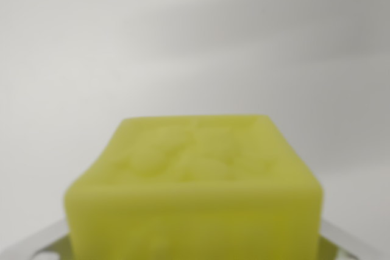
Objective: Pick yellow cube
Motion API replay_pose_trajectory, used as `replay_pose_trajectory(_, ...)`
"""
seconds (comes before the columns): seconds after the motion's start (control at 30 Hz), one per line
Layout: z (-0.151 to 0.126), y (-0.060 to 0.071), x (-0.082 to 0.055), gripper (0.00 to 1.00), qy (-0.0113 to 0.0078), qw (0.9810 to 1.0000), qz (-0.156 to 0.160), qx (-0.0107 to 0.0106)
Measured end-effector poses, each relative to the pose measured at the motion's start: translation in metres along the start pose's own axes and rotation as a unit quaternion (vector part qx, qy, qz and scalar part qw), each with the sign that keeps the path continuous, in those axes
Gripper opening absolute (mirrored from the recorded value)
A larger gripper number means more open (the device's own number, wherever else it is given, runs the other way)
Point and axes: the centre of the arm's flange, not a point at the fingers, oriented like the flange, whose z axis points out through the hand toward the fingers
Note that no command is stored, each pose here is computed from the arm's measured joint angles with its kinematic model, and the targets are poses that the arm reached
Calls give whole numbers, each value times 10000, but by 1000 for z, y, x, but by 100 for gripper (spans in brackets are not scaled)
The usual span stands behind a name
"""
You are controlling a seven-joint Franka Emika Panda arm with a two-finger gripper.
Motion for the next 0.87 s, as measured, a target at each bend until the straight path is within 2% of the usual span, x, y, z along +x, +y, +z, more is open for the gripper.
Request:
replay_pose_trajectory(0.53,-39,0,0,0,1,10000,0,0)
replay_pose_trajectory(0.87,-42,0,0,0,1,10000,0,1)
